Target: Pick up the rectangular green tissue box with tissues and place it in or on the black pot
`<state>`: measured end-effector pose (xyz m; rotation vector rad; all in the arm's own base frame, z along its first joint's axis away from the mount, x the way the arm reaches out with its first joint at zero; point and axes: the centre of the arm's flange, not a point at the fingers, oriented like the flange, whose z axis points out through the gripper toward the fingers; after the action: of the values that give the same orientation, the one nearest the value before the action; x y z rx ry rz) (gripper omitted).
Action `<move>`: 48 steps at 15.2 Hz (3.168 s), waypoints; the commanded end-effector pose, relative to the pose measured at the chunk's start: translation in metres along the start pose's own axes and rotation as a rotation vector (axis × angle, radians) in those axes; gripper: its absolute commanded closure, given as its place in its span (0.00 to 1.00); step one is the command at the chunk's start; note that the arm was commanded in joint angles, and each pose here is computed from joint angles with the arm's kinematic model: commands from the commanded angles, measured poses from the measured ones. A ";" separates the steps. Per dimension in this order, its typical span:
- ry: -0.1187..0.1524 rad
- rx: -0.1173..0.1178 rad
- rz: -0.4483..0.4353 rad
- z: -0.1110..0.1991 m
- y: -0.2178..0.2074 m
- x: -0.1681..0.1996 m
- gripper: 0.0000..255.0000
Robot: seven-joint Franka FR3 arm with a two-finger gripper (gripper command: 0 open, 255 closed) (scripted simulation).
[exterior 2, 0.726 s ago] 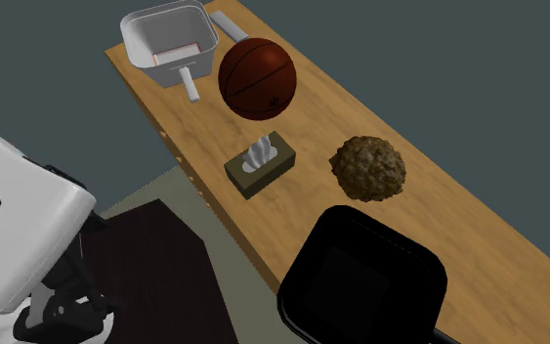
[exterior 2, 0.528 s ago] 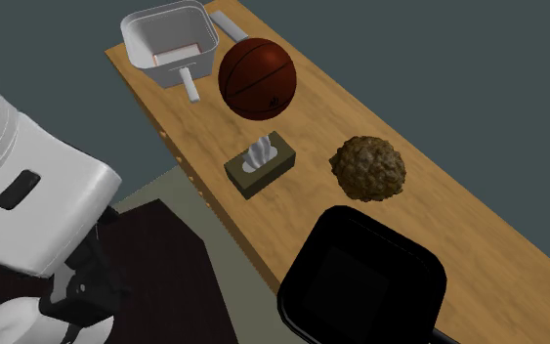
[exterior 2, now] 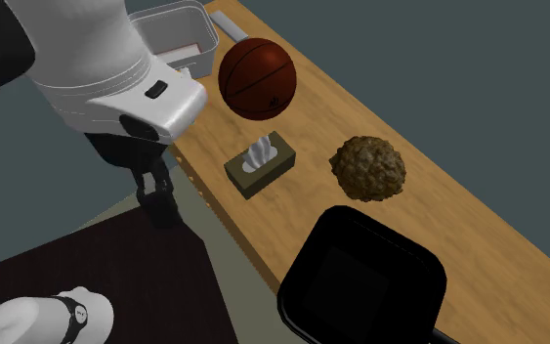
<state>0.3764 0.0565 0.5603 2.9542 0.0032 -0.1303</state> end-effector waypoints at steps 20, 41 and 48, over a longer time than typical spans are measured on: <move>-0.169 -0.264 -0.003 0.141 -0.218 0.192 0.00; -0.203 -0.318 -0.004 0.218 -0.245 0.221 1.00; -0.203 -0.318 -0.004 0.217 -0.245 0.221 1.00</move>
<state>0.5749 0.2560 0.2848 2.6102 0.0008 -0.3919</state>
